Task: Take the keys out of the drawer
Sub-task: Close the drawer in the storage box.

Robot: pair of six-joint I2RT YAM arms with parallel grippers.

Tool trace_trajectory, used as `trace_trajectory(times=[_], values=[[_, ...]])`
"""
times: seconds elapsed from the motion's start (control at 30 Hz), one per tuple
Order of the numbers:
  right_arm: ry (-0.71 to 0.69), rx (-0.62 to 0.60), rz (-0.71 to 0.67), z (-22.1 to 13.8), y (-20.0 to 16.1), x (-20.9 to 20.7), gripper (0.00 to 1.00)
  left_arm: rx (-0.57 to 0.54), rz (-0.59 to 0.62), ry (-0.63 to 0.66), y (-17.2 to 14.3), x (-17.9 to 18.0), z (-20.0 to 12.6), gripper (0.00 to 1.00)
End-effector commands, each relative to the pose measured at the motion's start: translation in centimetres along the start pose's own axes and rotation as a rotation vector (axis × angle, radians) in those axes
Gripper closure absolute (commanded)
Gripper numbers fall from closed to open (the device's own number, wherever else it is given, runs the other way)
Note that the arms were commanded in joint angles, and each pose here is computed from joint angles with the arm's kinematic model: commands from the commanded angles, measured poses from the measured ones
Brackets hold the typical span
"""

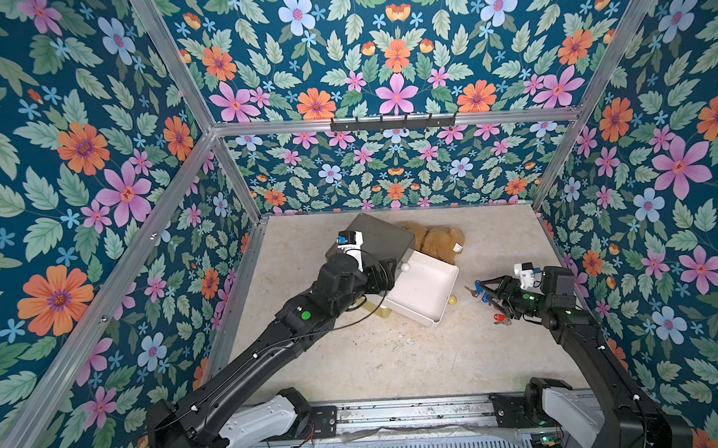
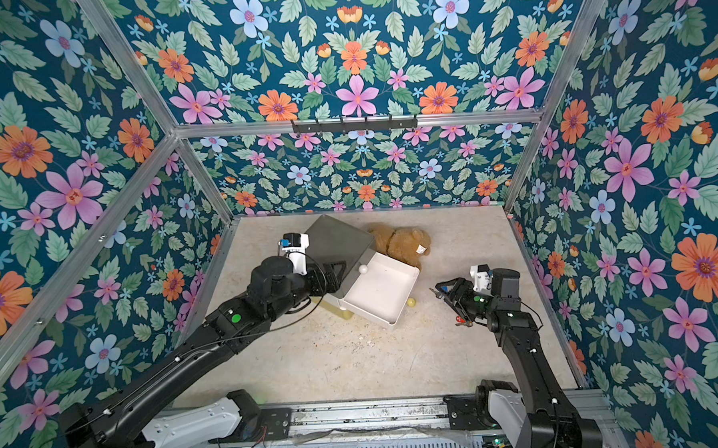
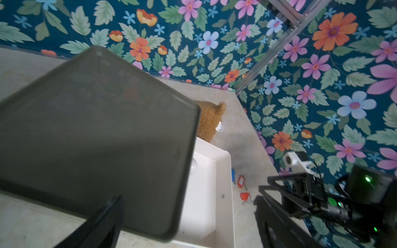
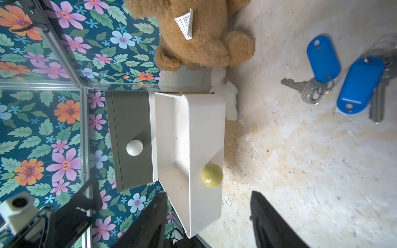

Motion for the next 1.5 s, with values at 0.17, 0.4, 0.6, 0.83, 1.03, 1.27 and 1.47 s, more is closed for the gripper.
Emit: trace_trajectory(times=[0.17,0.4,0.6,0.83,1.03,1.27,1.47], values=[[0.042,0.033,-0.009,1.1,-0.4,0.6,0.60,0.126,0.010,0.042,3.0,0.6,3.0,0.01],[0.044,0.064,-0.008,2.7,-0.4,0.6,0.75,0.173,-0.032,0.041,2.8,1.7,5.2,0.01],[0.036,0.089,-0.007,4.4,-0.3,0.5,0.75,0.203,-0.052,0.048,2.1,2.5,5.7,0.01],[0.039,0.127,-0.028,6.7,-0.2,1.2,0.75,0.236,-0.065,0.057,1.0,3.3,6.0,0.01],[0.044,0.154,-0.039,8.5,-0.2,1.9,0.83,0.250,-0.071,0.050,0.5,3.4,6.3,0.01],[0.067,0.178,-0.054,10.2,-0.5,3.1,0.87,0.257,-0.068,0.053,0.2,3.6,6.3,0.01],[0.079,0.195,-0.065,11.6,-0.5,3.9,0.88,0.260,-0.068,0.054,0.0,3.9,6.4,0.01]])
Point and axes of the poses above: each gripper's point midway between its finger pads, its own z axis out along the fingers, its own x axis along the line the jaws close on, y = z × x, the point moved 7 cm from there along -z, back along the fingers, and after that the axes turned 6 degrees about -z, right-handed, at the moved point
